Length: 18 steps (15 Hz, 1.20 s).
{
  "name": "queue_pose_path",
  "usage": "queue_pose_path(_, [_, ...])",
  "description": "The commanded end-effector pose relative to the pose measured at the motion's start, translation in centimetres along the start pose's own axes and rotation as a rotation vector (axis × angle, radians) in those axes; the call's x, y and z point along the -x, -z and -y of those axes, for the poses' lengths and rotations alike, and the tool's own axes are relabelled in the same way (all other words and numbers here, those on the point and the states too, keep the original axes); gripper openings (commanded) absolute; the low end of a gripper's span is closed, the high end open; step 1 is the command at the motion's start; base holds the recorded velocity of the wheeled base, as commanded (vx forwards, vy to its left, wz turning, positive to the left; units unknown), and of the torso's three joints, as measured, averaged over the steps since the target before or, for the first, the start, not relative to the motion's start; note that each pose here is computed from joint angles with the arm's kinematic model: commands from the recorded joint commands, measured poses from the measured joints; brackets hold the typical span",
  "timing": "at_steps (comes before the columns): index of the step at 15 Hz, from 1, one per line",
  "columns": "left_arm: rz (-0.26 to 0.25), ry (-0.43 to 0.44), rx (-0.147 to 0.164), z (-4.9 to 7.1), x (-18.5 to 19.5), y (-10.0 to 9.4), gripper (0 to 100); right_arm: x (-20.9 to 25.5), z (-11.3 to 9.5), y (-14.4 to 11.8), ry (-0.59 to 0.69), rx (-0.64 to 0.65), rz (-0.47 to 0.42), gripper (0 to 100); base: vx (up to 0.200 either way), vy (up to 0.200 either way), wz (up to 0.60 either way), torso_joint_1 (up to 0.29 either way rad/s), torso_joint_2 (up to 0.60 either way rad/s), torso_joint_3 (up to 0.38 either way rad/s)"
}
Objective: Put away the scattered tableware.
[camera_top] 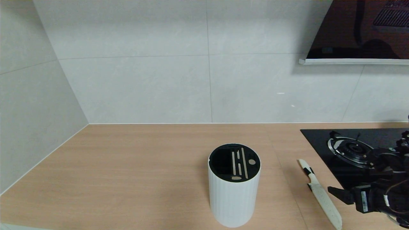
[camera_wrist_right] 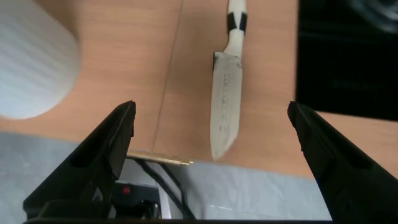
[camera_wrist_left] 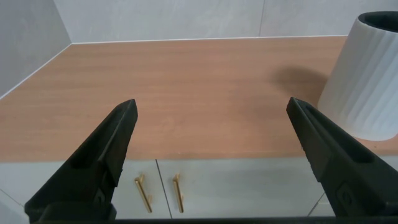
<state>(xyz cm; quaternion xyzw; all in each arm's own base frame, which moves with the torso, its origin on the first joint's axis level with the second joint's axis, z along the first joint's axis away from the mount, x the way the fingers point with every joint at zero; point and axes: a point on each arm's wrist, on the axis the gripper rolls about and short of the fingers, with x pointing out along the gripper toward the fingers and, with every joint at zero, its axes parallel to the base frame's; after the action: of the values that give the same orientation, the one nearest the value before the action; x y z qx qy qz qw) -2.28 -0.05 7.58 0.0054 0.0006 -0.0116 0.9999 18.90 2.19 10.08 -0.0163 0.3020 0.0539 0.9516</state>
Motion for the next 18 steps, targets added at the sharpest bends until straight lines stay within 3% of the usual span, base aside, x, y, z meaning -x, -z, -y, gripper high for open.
queue_pose_path(1, [0.0, 0.0, 0.0, 0.0, 0.0, 0.0, 100, -5.7, 0.1, 1.9, 0.041, 0.005, -0.113, 100, 0.0, 0.0, 0.0, 0.0, 0.0, 0.0])
queue_pose_path(7, [0.0, 0.0, 0.0, 0.0, 0.0, 0.0, 100, -11.5, 0.2, 4.6, 0.121, 0.013, -0.114, 100, 0.0, 0.0, 0.0, 0.0, 0.0, 0.0])
queue_pose_path(18, [0.0, 0.0, 0.0, 0.0, 0.0, 0.0, 100, -14.2, 0.4, 5.7, 0.138, 0.001, 0.006, 100, 0.0, 0.0, 0.0, 0.0, 0.0, 0.0])
